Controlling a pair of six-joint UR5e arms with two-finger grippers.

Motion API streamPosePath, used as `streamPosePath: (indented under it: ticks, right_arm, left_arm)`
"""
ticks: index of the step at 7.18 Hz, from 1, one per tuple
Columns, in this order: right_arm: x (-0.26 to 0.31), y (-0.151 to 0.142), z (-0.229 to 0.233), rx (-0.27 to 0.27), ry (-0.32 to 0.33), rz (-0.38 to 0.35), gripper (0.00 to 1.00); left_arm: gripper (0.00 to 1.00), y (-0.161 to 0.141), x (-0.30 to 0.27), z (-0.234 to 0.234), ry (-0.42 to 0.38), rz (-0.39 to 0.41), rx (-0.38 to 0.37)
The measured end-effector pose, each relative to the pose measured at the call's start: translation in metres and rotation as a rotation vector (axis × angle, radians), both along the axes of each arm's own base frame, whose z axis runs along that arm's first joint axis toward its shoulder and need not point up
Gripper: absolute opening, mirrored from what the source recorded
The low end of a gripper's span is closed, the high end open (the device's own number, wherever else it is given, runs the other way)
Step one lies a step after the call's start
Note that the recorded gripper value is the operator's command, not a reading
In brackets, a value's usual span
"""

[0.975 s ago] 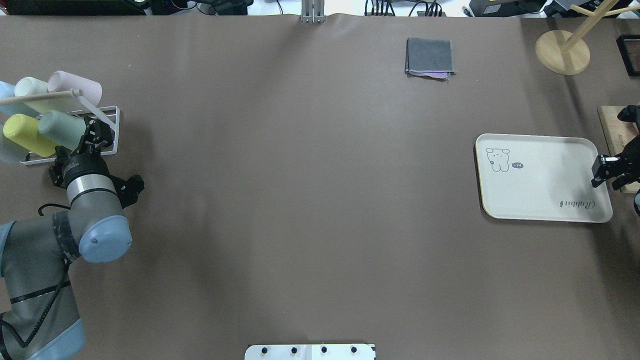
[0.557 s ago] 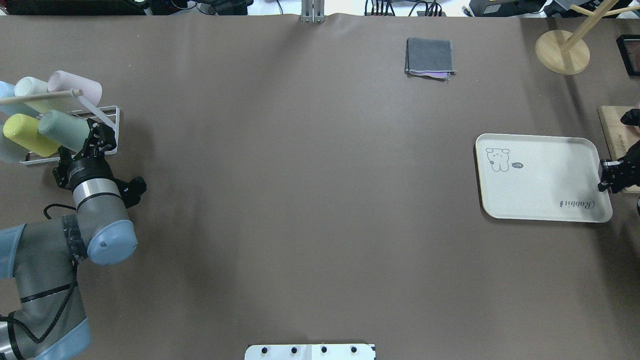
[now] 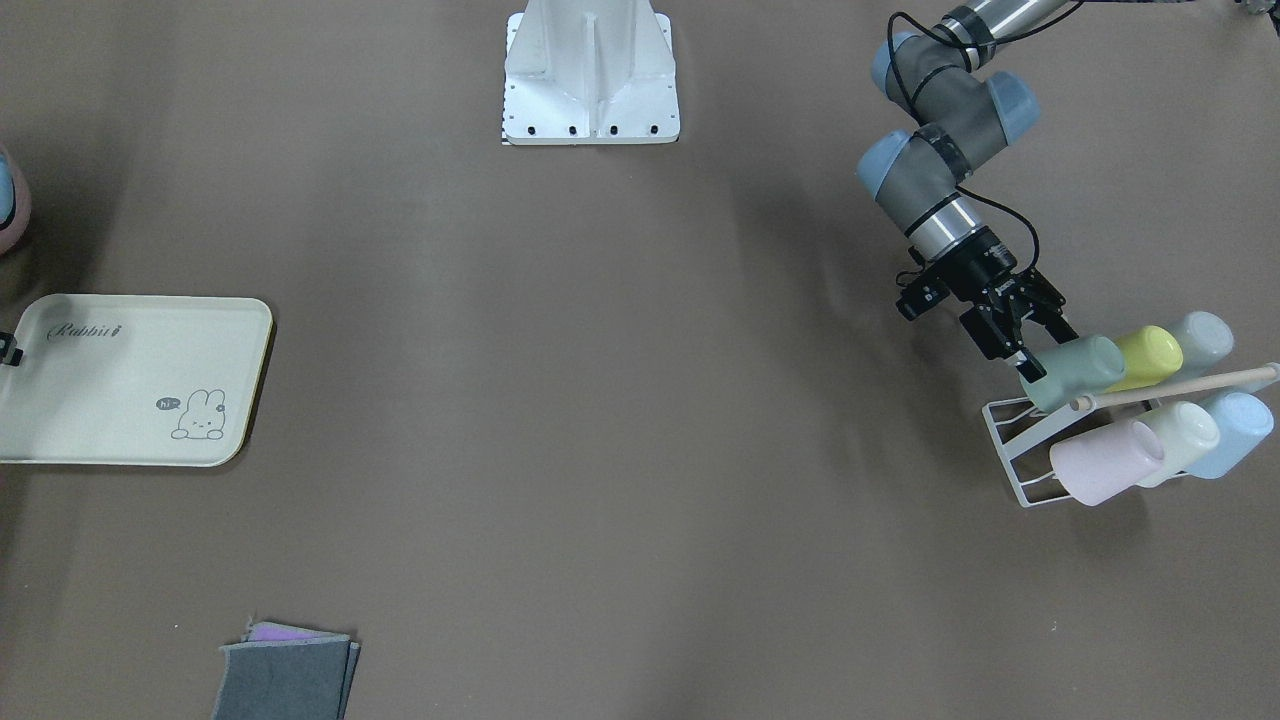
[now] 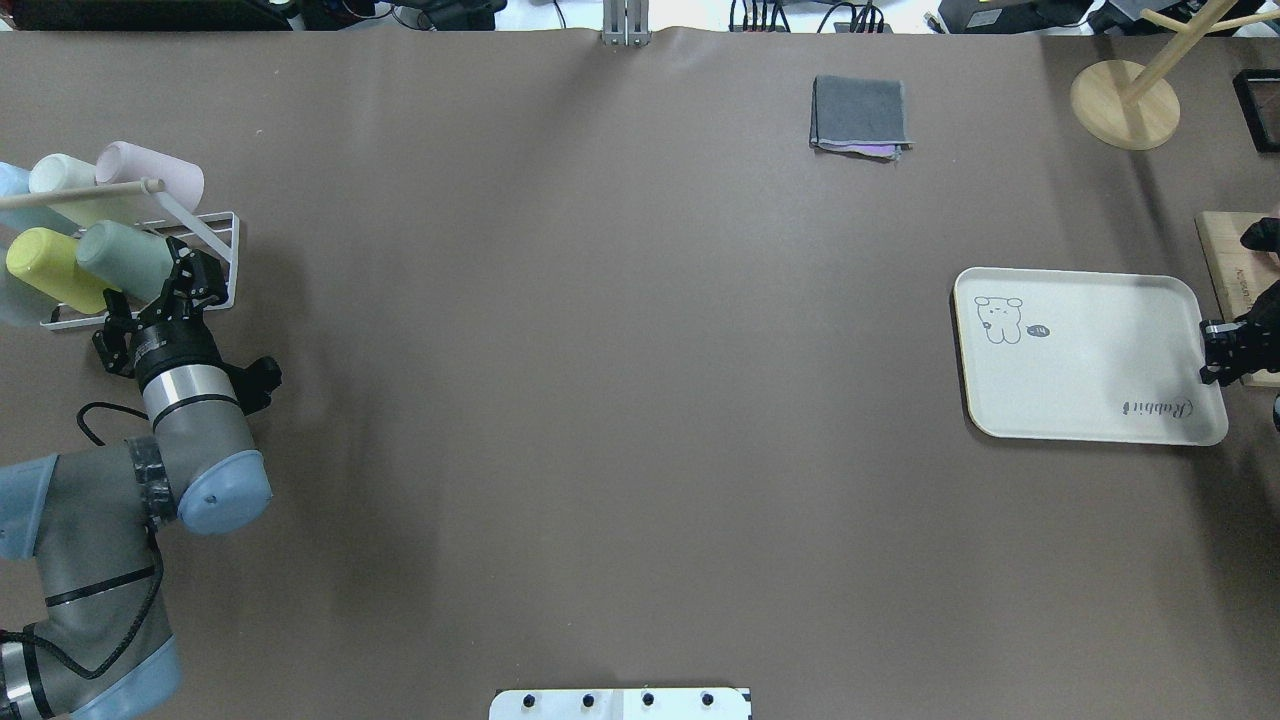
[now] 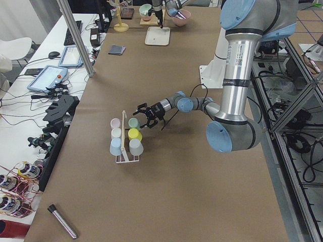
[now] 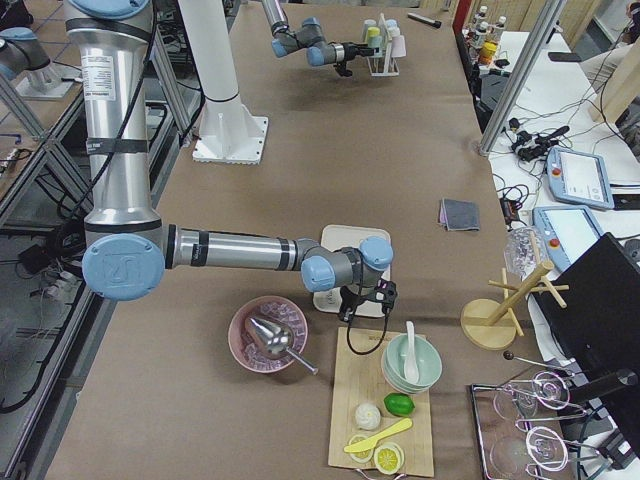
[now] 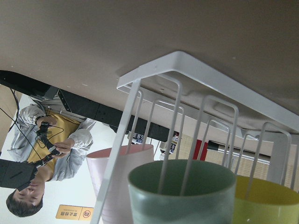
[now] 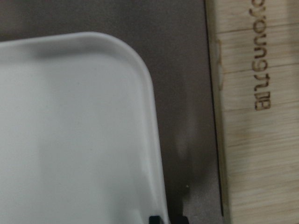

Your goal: Pick up and place green cup on tray

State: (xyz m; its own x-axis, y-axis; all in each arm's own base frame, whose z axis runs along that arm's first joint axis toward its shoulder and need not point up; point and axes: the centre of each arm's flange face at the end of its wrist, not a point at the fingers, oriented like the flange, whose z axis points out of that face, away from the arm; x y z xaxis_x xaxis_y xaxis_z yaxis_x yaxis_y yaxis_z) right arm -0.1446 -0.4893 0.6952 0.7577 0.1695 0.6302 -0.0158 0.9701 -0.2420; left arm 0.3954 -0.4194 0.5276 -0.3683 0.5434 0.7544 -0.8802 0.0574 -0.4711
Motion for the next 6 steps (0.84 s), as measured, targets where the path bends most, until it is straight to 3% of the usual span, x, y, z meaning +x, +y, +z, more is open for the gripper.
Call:
streamPosePath:
  ticks: [6]
  right_arm:
    - [0.002, -0.003, -0.026, 0.031, -0.036, 0.003, 0.0]
  left_arm:
    - [0.98, 0.01, 0.008, 0.013, -0.139, 0.062, 0.023]
